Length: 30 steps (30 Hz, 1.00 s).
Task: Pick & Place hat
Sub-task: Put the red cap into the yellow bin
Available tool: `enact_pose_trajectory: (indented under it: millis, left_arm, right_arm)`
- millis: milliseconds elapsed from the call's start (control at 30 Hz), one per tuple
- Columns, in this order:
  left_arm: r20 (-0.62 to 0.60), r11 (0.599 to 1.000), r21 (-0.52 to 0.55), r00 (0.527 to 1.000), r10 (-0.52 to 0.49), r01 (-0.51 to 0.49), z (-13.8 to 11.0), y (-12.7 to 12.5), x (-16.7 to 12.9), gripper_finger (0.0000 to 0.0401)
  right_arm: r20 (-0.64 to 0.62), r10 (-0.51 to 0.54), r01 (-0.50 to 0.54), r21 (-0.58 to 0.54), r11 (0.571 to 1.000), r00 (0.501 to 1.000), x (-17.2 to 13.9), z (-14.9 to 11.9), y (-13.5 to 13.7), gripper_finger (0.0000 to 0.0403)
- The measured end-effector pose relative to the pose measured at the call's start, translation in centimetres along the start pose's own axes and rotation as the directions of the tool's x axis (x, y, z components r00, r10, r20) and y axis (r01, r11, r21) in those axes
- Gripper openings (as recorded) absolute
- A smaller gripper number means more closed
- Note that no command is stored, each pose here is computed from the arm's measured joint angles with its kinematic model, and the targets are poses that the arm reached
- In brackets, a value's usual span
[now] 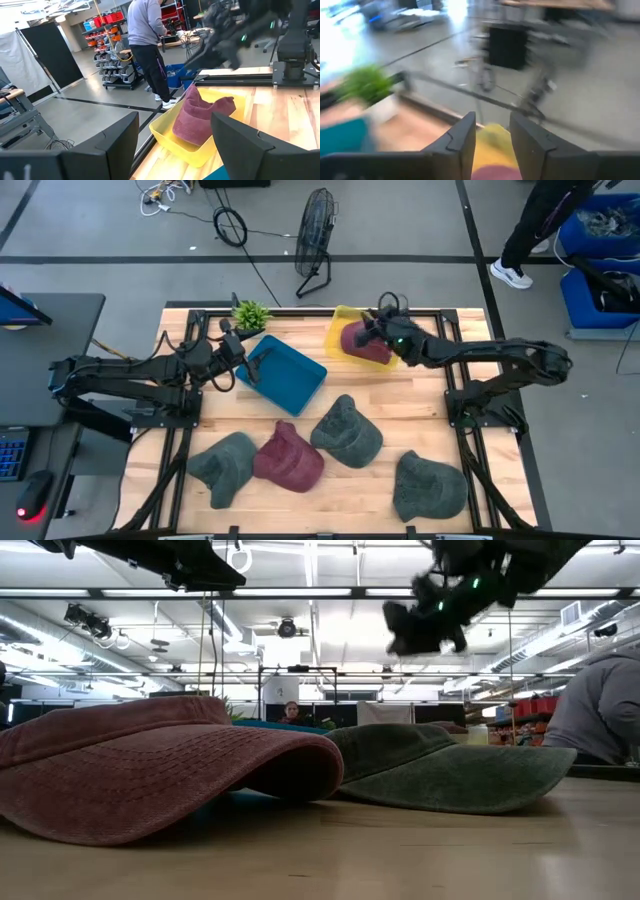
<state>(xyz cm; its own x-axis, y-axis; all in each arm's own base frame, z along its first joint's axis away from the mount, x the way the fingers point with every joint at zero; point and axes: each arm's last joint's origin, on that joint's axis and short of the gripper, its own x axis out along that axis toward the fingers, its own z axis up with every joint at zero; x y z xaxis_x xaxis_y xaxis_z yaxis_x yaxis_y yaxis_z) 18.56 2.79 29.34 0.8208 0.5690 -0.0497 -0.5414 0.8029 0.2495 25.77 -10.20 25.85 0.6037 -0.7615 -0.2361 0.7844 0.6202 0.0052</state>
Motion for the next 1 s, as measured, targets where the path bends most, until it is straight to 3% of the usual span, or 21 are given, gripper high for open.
enact_pose_trajectory:
  millis: [67,133,200,300,333,400,467,567,633,800,1000]
  left_arm:
    - [0.0,1.0,0.0,1.0,0.0,0.0,0.0,0.0,0.0,0.0252]
    - [0.0,1.0,0.001,1.0,0.0,0.0,0.0,0.0,0.0,0.0252]
    - [0.0,1.0,0.001,1.0,0.0,0.0,0.0,0.0,0.0,0.0252]
    - [0.0,1.0,-0.005,1.0,-0.001,0.001,0.0,0.0,0.0,0.0252]
    - [0.002,1.0,-0.015,1.0,-0.012,0.012,0.0,0.0,0.0,0.0252]
    - [0.019,0.995,-0.062,0.996,-0.083,0.084,0.1,-0.2,0.0,0.0252]
    - [0.051,0.969,-0.087,0.973,-0.226,0.23,0.2,-0.7,-0.1,0.0252]
    - [0.123,0.868,-0.084,0.87,-0.478,0.489,0.5,-1.7,-0.6,0.0252]
    - [0.148,0.806,-0.145,0.818,-0.556,0.574,0.9,-2.5,-0.6,0.0252]
    - [0.037,0.724,-0.263,0.757,-0.652,0.637,0.8,-5.0,-0.4,0.0242]
    - [-0.253,0.672,-0.411,0.631,-0.734,0.616,0.6,-9.4,0.7,0.0228]
  right_arm:
    - [-0.01,0.132,-0.132,-0.102,0.986,0.991,-1.1,1.6,0.3,0.0125]
    - [-0.056,0.276,-0.281,-0.183,0.942,0.96,-2.2,2.8,0.5,0.0126]
    - [-0.116,0.424,-0.439,-0.235,0.867,0.898,-3.0,3.4,1.0,0.0123]
    - [-0.199,0.611,-0.642,-0.262,0.72,0.766,-3.9,3.5,1.9,0.0115]
    - [-0.214,0.654,-0.688,-0.263,0.677,0.726,-4.1,3.3,2.3,0.0112]
    - [-0.243,0.689,-0.73,-0.262,0.631,0.683,-4.3,2.9,2.9,0.0105]
    - [-0.261,0.681,-0.729,-0.265,0.632,0.685,-4.3,2.6,3.2,0.01]
    - [-0.264,0.634,-0.687,-0.29,0.666,0.727,-4.0,2.3,3.3,0.0096]
    - [-0.264,0.604,-0.659,-0.305,0.687,0.752,-3.8,2.2,3.3,0.0096]
    - [-0.258,0.555,-0.612,-0.323,0.722,0.791,-3.7,2.2,3.2,0.0095]
    - [-0.26,0.553,-0.611,-0.338,0.716,0.791,-3.7,2.2,3.2,0.0095]
